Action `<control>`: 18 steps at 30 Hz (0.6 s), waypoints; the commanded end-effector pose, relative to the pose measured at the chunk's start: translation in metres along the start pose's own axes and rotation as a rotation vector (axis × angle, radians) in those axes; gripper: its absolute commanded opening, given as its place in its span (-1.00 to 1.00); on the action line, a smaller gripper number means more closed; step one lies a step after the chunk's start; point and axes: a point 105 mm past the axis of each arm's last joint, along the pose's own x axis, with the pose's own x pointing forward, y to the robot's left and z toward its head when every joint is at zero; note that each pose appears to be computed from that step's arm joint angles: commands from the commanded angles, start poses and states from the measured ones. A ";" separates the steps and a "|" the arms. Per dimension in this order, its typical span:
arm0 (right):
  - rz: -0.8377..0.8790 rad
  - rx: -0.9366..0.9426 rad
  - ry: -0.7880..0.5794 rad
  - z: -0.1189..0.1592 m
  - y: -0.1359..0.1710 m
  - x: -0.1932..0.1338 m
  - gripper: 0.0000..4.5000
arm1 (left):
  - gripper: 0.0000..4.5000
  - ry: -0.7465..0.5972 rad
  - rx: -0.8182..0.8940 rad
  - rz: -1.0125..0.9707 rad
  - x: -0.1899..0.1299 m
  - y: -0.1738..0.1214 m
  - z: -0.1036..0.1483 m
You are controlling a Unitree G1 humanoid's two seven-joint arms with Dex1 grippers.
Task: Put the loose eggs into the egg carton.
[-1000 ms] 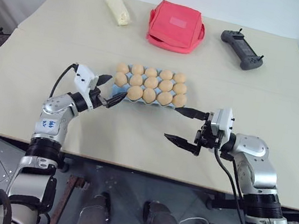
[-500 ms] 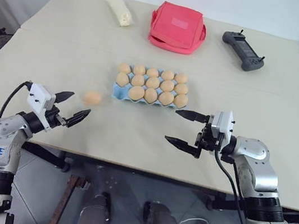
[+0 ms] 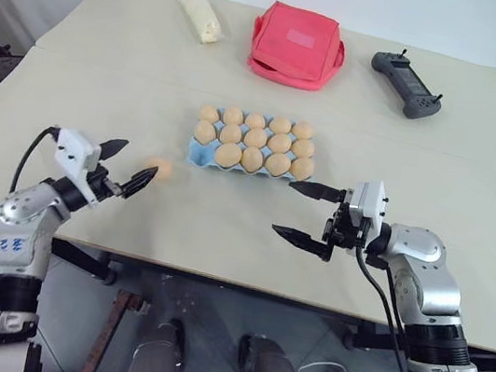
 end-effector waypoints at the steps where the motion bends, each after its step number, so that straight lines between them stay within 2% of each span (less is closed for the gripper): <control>1: 0.011 -0.029 -0.031 0.012 -0.001 0.003 1.00 | 0.99 0.030 0.022 -0.052 0.012 -0.005 -0.005; 4: 0.007 -0.034 -0.036 0.013 -0.001 0.004 1.00 | 0.99 0.060 0.025 -0.060 0.016 -0.003 -0.011; 7: -0.001 -0.036 -0.040 0.013 -0.001 0.003 1.00 | 0.73 0.062 0.014 -0.082 0.014 -0.006 -0.011; 13: -0.013 -0.036 -0.041 0.013 -0.001 0.003 1.00 | -0.12 0.027 0.018 -0.118 0.015 -0.010 0.000; 16: -0.016 -0.035 -0.041 0.013 -0.001 0.003 1.00 | -0.12 -0.037 0.017 -0.146 0.023 -0.016 0.016; 18: -0.017 -0.035 -0.042 0.013 -0.001 0.004 1.00 | -0.12 -0.100 0.027 -0.173 0.034 -0.025 0.036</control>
